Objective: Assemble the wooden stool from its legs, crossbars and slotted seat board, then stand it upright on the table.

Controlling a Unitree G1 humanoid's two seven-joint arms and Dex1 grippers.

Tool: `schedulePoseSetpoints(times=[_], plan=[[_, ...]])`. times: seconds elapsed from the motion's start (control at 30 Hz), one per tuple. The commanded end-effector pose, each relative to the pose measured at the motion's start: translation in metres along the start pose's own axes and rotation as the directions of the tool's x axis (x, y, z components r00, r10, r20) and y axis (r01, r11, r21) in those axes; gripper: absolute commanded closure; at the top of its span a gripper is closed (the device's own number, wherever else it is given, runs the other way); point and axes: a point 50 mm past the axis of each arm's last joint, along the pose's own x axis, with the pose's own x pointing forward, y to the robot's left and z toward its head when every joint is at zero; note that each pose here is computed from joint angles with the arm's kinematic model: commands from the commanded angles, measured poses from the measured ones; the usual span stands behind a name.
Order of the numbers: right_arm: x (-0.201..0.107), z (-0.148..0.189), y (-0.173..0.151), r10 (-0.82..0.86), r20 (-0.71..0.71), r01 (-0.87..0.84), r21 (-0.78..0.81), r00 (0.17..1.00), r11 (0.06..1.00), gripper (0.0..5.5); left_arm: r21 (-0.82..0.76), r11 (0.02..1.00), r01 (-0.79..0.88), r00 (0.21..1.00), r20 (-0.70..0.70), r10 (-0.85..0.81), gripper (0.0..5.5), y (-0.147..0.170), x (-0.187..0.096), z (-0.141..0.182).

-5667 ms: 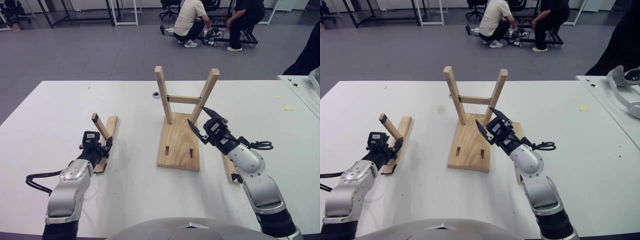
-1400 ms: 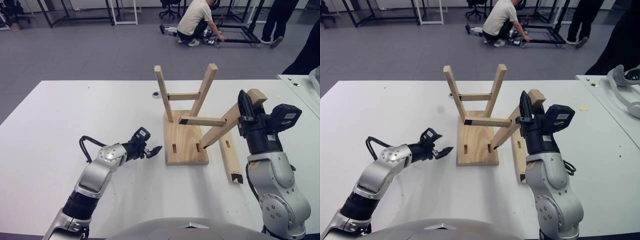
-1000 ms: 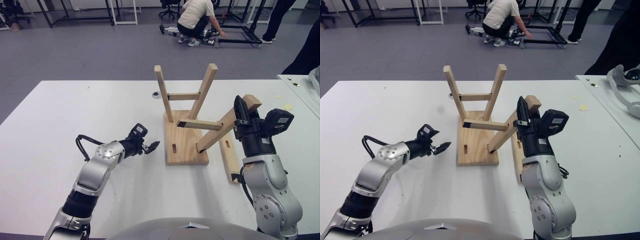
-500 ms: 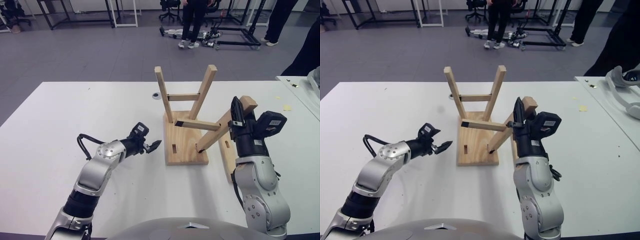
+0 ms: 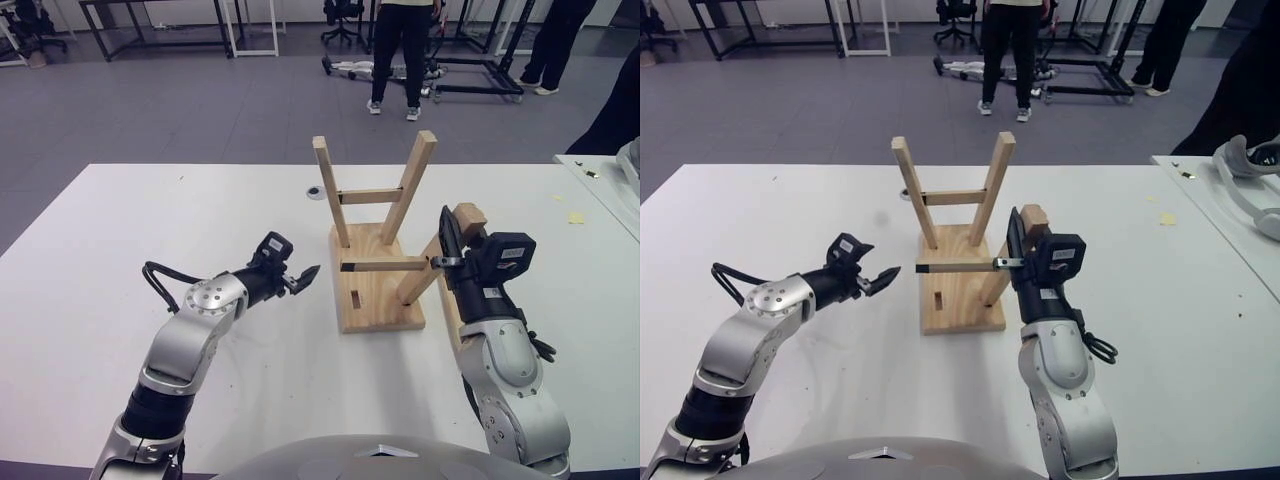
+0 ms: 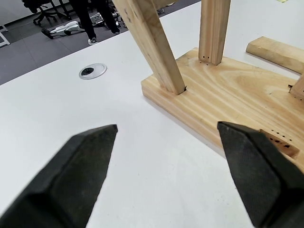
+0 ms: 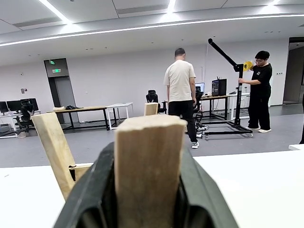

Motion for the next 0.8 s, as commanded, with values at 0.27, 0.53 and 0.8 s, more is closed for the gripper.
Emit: schedulePoseSetpoints(times=[0.27, 0.53, 0.8], plan=[[0.006, -0.022, -0.019, 0.019, -0.160, -0.028, -0.049, 0.987, 0.998, 4.43, 0.032, 0.994, -0.101, 0.995, 0.025, 0.100, 1.62, 0.011, 0.001, 0.005], [0.013, 0.012, -0.016, 0.095, -0.007, -0.095, -0.021, 0.995, 0.995, 2.90, 0.027, 0.991, -0.135, 0.990, 0.043, 0.133, 1.62, 0.014, -0.002, 0.006], [0.047, 0.098, -0.025, 0.252, 0.239, -0.243, -0.067, 0.938, 0.968, 1.33, 0.011, 0.978, -0.209, 0.976, 0.060, 0.208, 1.62, 0.020, -0.007, 0.003]])
